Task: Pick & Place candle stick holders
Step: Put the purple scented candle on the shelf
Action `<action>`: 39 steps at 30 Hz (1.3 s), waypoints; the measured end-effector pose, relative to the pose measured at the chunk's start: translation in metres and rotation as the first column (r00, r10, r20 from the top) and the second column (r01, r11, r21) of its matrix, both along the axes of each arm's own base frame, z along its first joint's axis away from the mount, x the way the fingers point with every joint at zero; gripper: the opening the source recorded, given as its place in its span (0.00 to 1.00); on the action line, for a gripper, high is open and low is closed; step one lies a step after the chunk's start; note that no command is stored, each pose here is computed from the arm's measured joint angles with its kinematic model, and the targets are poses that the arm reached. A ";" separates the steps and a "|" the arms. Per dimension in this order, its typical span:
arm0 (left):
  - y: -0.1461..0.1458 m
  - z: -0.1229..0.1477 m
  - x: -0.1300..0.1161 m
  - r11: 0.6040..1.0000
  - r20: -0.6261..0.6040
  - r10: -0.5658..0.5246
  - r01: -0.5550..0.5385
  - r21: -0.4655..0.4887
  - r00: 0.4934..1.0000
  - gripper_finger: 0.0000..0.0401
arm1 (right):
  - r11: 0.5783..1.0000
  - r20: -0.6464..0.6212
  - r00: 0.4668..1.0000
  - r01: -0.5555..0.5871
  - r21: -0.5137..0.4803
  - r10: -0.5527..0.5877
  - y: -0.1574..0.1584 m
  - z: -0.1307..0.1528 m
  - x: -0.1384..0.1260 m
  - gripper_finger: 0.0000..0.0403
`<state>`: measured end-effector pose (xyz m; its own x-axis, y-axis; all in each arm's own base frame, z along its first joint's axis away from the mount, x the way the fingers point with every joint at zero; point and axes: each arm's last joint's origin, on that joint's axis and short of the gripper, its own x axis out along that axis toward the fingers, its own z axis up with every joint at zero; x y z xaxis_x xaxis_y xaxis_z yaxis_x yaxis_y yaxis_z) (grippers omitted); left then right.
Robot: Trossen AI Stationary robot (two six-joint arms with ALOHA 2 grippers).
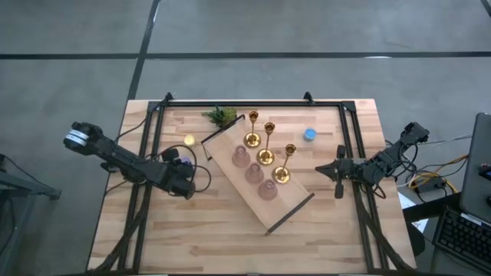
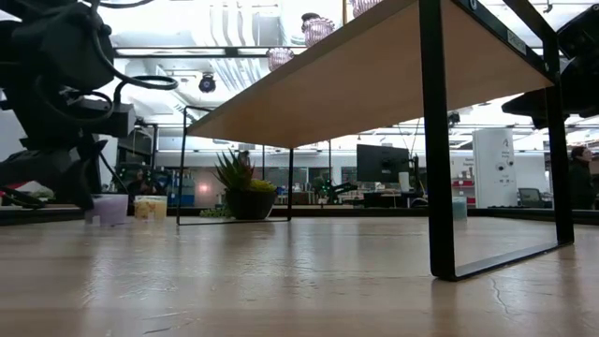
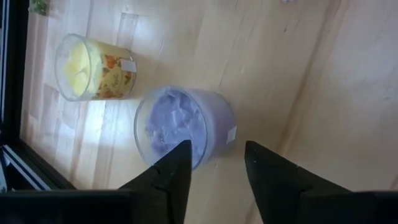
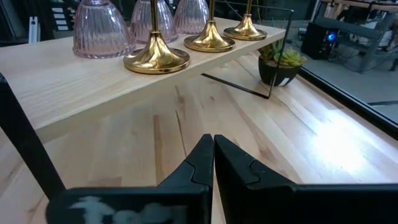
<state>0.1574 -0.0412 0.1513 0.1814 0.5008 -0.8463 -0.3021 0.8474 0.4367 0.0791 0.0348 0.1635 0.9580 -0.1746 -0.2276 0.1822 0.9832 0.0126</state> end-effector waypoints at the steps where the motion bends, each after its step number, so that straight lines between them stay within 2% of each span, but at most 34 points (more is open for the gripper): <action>1: 0.000 0.000 0.000 1.000 0.002 0.000 0.000 -0.001 1.000 0.36 | 1.000 0.000 1.000 0.000 0.000 0.000 0.000 0.000 0.000 0.02; 14: -0.001 0.001 0.002 1.000 0.010 0.000 0.001 -0.028 1.000 0.03 | 1.000 0.000 1.000 0.000 -0.001 0.000 0.000 0.000 0.000 0.02; 20: -0.003 0.005 0.005 0.999 0.028 0.006 -0.005 -0.049 1.000 0.04 | 1.000 0.000 1.000 0.000 -0.001 0.000 0.000 0.000 0.000 0.02; 28: -0.011 0.024 0.019 0.984 0.066 -0.003 0.015 -0.176 0.998 0.02 | 1.000 0.000 1.000 0.000 0.000 0.000 0.000 0.000 0.000 0.02; 35: -0.024 0.054 0.036 0.948 0.136 -0.059 0.098 -0.304 0.989 0.01 | 1.000 0.000 1.000 0.000 -0.001 0.000 0.000 0.000 0.000 0.02; 39: -0.033 0.076 0.045 0.928 0.199 -0.105 0.168 -0.333 0.974 0.01 | 1.000 0.000 1.000 0.000 0.000 0.000 0.000 0.000 0.000 0.02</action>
<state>0.2021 -0.0739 0.2273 0.3872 0.1428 -0.9108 -0.2171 0.9743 0.0605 0.0790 0.0348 0.1635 0.9580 -0.1743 -0.2278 0.1818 0.9833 0.0121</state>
